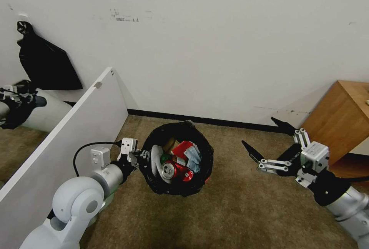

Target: Pick up the trash bin and place the garbage on the floor into it.

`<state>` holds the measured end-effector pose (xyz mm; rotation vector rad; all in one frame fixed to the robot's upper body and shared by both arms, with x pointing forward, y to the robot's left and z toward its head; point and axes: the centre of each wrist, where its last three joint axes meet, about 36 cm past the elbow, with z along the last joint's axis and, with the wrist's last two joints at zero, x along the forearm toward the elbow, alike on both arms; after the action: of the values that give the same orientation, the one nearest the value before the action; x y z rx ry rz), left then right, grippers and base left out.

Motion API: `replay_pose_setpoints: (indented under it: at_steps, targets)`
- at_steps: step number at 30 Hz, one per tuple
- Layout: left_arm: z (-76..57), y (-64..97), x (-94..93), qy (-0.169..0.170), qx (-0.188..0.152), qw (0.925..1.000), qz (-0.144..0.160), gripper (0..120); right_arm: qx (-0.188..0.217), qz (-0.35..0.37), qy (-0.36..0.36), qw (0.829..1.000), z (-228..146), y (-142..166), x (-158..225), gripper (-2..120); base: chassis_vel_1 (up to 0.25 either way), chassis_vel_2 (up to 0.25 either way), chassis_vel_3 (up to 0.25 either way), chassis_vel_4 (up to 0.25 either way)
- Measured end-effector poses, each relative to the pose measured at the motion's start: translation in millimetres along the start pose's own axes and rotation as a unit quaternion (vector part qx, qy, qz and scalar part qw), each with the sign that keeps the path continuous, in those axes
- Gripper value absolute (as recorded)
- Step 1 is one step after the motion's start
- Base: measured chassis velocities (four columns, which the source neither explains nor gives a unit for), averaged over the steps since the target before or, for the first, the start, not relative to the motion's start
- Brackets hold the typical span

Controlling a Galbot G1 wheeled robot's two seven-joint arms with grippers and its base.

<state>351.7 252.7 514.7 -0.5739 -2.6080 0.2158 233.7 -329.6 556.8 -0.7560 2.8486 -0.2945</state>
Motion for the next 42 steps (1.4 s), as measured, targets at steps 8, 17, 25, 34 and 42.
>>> replay_pose_setpoints:
  at_steps: [8, 17, 25, 34, 42]
  targets:
    - [-3.5, -0.1, 3.1, -0.003, -0.004, 1.0000, 0.002, 0, -0.012, 0.084, -0.007, 0.996, 10.8, 13.9, 23.4, 100, 0.000, 0.000, 0.000, 0.000]
    - [-2.1, -0.5, 0.5, 0.000, -0.002, 1.0000, 0.005, 0, -0.005, 0.096, -0.006, 0.995, 12.3, 16.6, 29.5, 100, 0.000, 0.000, 0.000, 0.000]
    - [-2.5, -1.1, 2.0, -0.001, -0.004, 1.0000, 0.007, 0, -0.004, 0.100, -0.008, 0.995, 11.1, 16.3, 30.0, 100, 0.000, 0.000, 0.000, 0.000]
    - [-2.0, -1.9, 3.6, -0.001, -0.003, 1.0000, 0.007, 0, -0.008, 0.117, -0.003, 0.993, 11.8, 17.4, 35.8, 100, 0.000, 0.000, 0.000, 0.000]
    - [-1.2, -2.7, 4.7, 0.000, -0.003, 1.0000, 0.008, 0, -0.003, 0.123, -0.002, 0.992, 10.5, 14.7, 38.2, 100, 0.000, 0.000, 0.000, 0.000]
